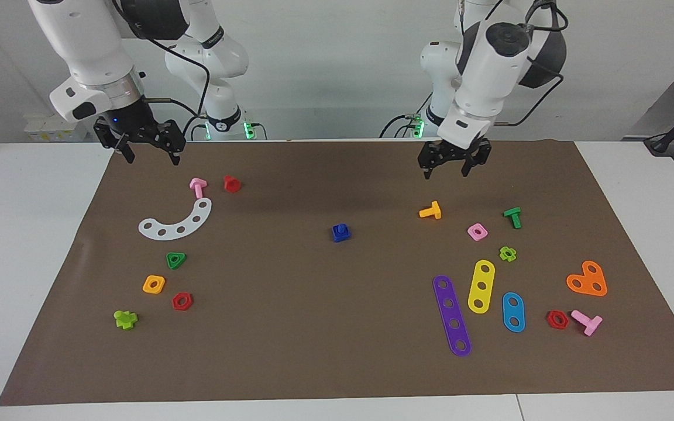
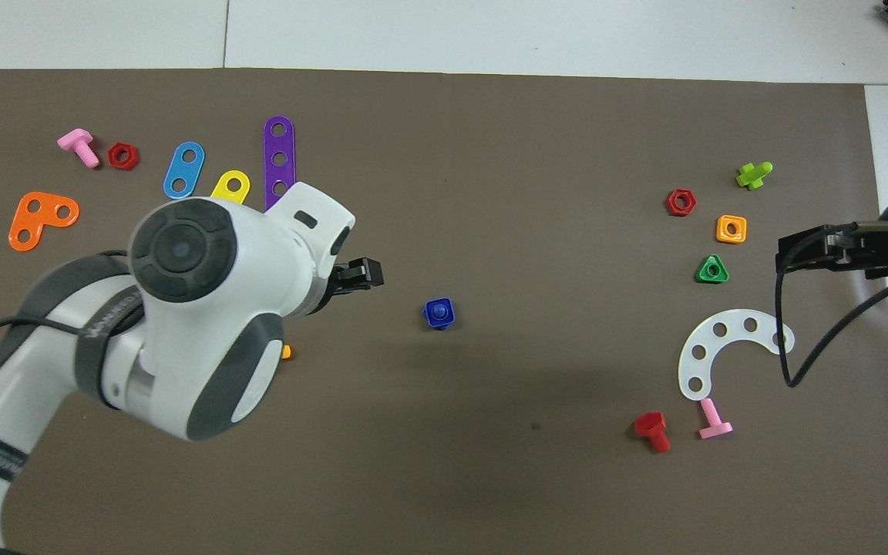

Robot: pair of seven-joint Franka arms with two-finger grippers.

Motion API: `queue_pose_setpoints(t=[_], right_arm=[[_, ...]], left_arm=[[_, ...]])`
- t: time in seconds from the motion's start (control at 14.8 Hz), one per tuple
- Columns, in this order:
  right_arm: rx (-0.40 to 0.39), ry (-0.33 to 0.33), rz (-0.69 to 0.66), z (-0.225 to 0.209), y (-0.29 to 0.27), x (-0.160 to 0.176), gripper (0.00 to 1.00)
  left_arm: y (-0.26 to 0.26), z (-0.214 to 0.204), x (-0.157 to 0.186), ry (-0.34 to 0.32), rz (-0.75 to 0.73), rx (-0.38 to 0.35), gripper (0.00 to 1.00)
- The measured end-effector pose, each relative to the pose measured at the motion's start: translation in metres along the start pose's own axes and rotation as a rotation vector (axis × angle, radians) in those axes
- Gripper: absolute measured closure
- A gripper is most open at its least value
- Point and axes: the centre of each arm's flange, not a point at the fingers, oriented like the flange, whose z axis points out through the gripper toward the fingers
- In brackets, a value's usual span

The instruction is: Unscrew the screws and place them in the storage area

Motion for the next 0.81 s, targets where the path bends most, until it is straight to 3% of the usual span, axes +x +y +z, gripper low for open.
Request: queue_pose_setpoints(t=[0.47,0.81], right_arm=[[0.000,0.000,-0.001,0.000,-0.001,0.000,0.00],[0.000,0.000,-0.001,0.000,-0.001,0.000,0.00]], left_arm=[[0.079,0.098,-0.010,-0.069,-0.007,0.032,0.08],[0.091,0.134,-0.014,-0.076,0.006,0.037,0.16]])
